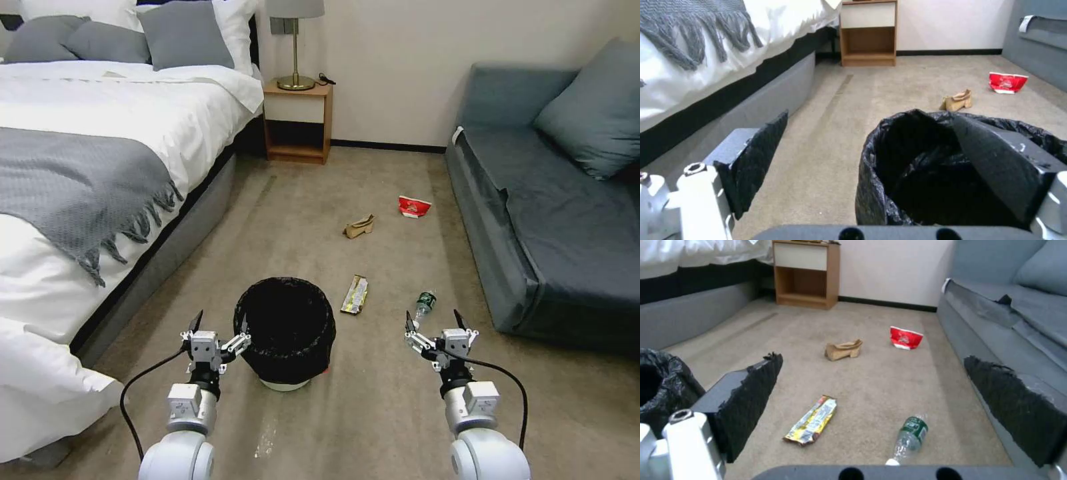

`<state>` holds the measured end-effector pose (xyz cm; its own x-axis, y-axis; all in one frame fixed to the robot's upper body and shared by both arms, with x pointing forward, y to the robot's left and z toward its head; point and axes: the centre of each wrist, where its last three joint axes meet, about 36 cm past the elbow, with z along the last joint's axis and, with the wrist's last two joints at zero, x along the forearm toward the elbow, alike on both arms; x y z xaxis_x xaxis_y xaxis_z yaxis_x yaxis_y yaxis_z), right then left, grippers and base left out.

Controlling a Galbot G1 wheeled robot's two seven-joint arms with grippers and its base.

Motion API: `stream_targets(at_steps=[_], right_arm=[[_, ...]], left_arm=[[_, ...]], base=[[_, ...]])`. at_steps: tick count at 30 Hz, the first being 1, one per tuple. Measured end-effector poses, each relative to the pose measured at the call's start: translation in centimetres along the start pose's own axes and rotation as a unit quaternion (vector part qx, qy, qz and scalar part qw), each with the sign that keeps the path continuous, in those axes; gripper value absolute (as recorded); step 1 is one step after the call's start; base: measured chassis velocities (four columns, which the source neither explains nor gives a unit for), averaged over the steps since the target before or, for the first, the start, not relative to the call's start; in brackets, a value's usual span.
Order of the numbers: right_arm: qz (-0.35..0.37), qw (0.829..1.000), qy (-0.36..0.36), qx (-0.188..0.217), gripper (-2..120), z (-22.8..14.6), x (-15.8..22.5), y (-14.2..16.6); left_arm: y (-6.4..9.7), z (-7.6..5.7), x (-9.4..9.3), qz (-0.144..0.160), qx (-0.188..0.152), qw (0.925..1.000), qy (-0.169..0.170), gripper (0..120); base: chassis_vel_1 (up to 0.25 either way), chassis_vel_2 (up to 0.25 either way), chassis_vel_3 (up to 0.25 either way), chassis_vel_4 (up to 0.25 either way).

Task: Pick up the trash bin, then pick up the garbage on the floor and place it into the trash bin.

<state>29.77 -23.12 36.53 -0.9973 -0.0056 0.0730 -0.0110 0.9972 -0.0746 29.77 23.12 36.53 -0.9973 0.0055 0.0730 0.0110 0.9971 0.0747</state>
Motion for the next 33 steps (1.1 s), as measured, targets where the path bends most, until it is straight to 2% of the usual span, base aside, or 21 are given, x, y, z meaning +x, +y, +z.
stream_targets(at_steps=[27, 32, 33], right_arm=[[0.0, 1.0, 0.0, 0.0, 100, 0.0, 0.0, 0.0], [0.002, 1.0, 0.004, -0.004, 100, -0.5, 0.4, 0.1], [0.005, 1.0, 0.014, -0.012, 100, -1.5, 1.1, 0.2]], left_arm=[[0.0, 0.0, 0.0, 0.0, 0.0, 1.0, 0.0, 100], [-0.1, -0.5, 0.4, -0.005, 0.007, 1.0, 0.005, 100], [-0.1, -1.0, 0.9, -0.009, 0.011, 0.9999, 0.007, 100]], base=[[0.0, 0.0, 0.0, 0.0], [0.0, 0.0, 0.0, 0.0], [0.0, 0.0, 0.0, 0.0]])
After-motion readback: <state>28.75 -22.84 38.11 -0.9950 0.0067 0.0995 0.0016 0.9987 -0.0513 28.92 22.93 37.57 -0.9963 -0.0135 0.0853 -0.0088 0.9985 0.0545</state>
